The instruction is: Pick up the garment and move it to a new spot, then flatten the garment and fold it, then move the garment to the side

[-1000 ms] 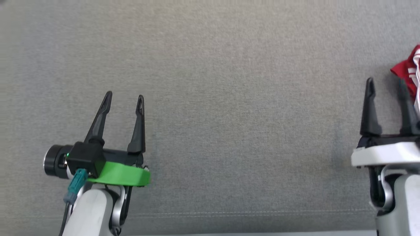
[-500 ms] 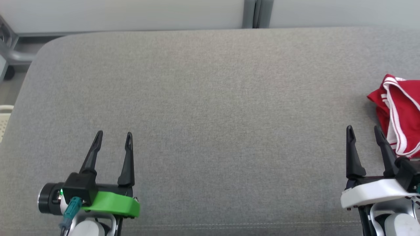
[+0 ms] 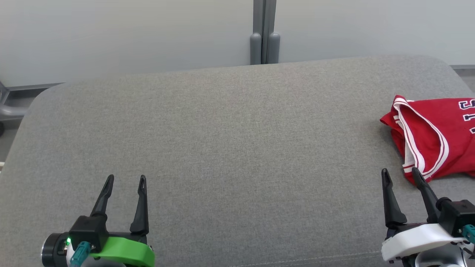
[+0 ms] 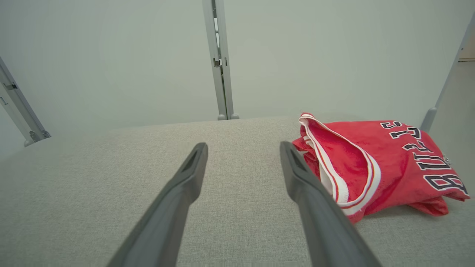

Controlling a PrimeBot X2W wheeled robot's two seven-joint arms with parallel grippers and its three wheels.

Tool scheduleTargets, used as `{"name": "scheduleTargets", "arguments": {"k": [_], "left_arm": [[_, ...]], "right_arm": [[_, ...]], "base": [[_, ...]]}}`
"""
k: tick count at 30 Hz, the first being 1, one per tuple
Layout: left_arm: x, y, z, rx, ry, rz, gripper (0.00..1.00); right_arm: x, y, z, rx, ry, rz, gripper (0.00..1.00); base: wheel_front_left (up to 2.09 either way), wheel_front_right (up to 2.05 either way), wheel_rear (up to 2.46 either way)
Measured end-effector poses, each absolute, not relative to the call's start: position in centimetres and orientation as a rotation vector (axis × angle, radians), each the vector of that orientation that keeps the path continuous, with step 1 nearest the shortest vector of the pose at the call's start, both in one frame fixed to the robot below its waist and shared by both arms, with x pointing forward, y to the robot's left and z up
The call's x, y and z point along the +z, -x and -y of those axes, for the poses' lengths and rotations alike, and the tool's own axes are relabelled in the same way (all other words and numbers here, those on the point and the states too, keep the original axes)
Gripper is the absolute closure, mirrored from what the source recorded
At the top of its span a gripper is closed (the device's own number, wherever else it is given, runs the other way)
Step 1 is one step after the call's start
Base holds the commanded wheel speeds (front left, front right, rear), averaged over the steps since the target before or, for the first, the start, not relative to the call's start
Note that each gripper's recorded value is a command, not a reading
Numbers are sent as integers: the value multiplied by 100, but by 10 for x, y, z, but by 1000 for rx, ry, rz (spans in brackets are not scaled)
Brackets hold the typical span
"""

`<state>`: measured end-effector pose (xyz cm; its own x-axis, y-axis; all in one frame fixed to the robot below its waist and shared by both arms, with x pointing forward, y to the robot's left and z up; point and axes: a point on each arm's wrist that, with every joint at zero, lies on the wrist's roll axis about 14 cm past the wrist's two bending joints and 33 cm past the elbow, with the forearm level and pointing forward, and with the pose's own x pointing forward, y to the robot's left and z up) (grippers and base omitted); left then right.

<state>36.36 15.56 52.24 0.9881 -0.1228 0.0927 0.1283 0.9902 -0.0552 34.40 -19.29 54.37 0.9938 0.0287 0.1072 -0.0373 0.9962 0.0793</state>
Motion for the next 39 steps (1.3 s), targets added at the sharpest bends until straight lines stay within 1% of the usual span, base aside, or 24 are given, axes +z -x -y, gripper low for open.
{"name": "scheduleTargets", "arguments": {"k": [6, 23, 37, 38, 39], "left_arm": [[523, -362, -153, -134, 57, 84, 0], [514, -357, -164, -95, 33, 41, 0], [514, -357, -166, -84, 34, 41, 0], [515, -357, -166, -82, 42, 50, 100], [511, -356, -165, -82, 43, 38, 100]], "right_arm": [[542, -335, 197, 20, -82, 96, 0], [543, -341, 175, 85, -43, 87, 0], [543, -341, 172, 96, -39, 88, 0], [542, -340, 171, 99, -40, 83, 100], [538, -340, 170, 100, -45, 72, 100]], "base": [[0, 0, 0], [0, 0, 0], [0, 0, 0], [0, 0, 0], [0, 0, 0]]}}
